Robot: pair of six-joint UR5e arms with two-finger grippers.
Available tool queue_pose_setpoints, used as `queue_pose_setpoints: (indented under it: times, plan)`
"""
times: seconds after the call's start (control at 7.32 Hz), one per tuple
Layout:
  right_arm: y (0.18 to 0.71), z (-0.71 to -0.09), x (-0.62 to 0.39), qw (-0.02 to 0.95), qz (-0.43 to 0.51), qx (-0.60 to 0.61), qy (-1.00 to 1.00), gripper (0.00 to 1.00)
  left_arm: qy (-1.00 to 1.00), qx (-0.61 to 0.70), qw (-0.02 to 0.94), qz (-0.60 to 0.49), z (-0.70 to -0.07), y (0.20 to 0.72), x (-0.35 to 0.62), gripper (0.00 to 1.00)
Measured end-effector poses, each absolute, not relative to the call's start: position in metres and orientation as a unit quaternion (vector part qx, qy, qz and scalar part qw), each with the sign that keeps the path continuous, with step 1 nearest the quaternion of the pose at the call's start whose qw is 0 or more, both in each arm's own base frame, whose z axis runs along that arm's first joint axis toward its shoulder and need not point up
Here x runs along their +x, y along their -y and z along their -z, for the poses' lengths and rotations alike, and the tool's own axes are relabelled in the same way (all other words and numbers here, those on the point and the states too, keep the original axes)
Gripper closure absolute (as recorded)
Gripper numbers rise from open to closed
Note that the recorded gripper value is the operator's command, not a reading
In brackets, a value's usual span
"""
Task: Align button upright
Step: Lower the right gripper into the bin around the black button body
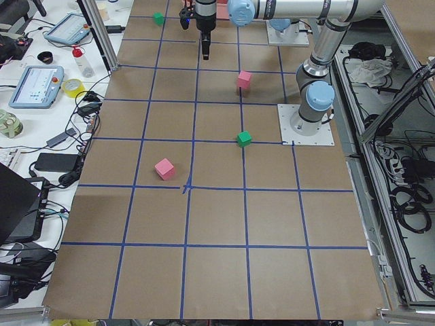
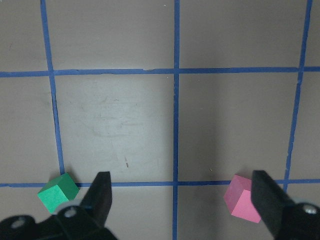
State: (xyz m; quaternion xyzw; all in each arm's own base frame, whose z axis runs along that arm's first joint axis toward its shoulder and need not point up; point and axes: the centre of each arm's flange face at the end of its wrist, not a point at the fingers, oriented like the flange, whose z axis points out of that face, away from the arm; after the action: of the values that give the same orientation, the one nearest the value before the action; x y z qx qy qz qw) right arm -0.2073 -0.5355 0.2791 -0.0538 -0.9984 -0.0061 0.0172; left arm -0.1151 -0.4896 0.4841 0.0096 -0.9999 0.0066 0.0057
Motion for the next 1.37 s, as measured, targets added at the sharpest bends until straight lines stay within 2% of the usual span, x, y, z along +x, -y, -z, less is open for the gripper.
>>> queue_pose_setpoints:
  times: [0.41, 1.37]
  plan:
    - [0.537, -0.241, -0.211, 0.013, 0.012, -0.025, 1.0, 0.0, 1.0, 0.01, 0.005, -0.007, -0.484, 0.489, -0.116, 0.0]
    - [0.542, -0.222, -0.214, 0.015, 0.007, -0.006, 1.0, 0.0, 1.0, 0.004, 0.006, -0.013, -0.488, 0.488, -0.116, 0.0]
